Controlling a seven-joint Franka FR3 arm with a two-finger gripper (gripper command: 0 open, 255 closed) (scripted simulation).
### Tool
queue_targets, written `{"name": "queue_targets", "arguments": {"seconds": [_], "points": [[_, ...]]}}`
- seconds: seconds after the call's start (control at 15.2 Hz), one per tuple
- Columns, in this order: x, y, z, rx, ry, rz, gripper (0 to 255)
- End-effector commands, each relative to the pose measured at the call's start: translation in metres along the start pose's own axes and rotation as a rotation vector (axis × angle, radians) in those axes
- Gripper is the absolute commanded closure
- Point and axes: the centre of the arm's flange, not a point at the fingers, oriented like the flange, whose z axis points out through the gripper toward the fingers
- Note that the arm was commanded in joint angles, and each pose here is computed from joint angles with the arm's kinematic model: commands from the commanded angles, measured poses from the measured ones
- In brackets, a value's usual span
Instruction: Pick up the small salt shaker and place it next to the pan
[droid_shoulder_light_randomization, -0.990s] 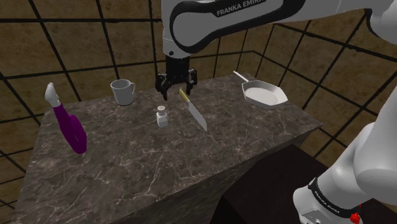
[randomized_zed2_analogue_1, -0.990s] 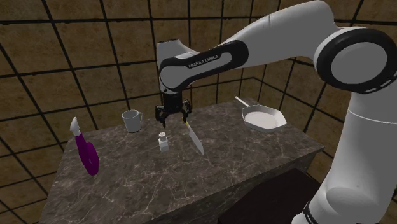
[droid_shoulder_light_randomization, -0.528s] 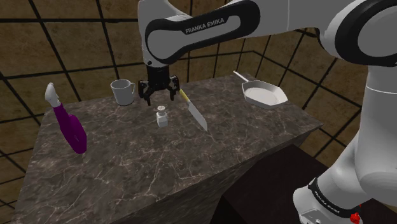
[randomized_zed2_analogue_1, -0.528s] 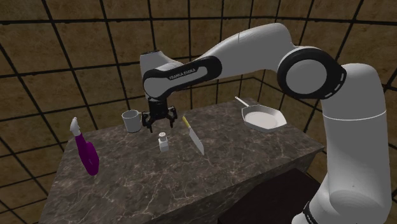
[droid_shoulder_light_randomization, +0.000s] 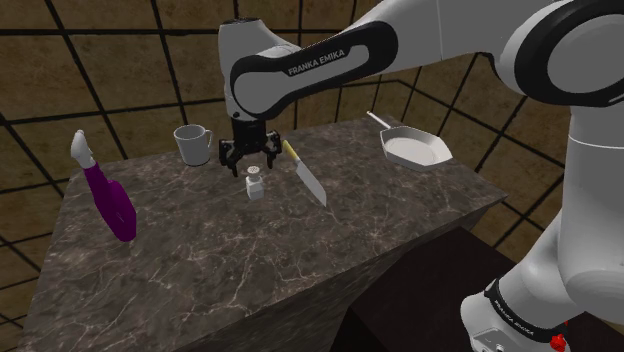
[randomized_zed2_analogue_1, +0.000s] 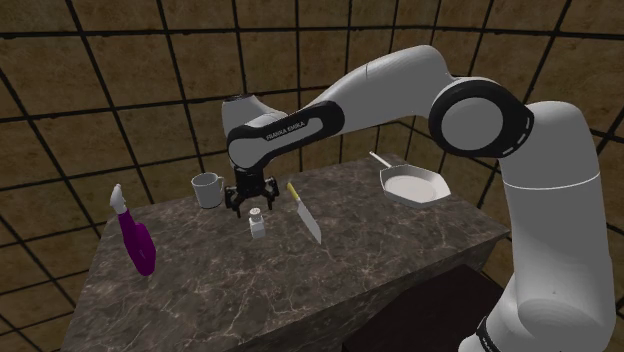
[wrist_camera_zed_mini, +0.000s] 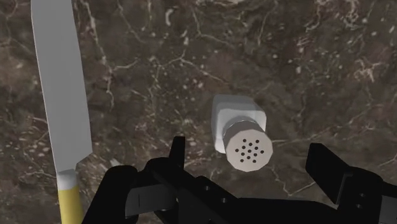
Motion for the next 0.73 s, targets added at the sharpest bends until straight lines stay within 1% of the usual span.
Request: {"name": "queue_targets", "arguments": {"seconds": [0.0, 0.33, 0.4, 0.66], "points": [[-0.0001, 0.0000, 0.0009, 0.000, 0.000, 0.000, 0], [-0.0001, 0.0000, 0.0008, 0.000, 0.000, 0.000, 0], [-0.0001, 0.0000, 0.0008, 0.000, 0.000, 0.000, 255], [-0.0001, 0.0000, 0.0008, 0.000, 0.000, 0.000, 255]]}}
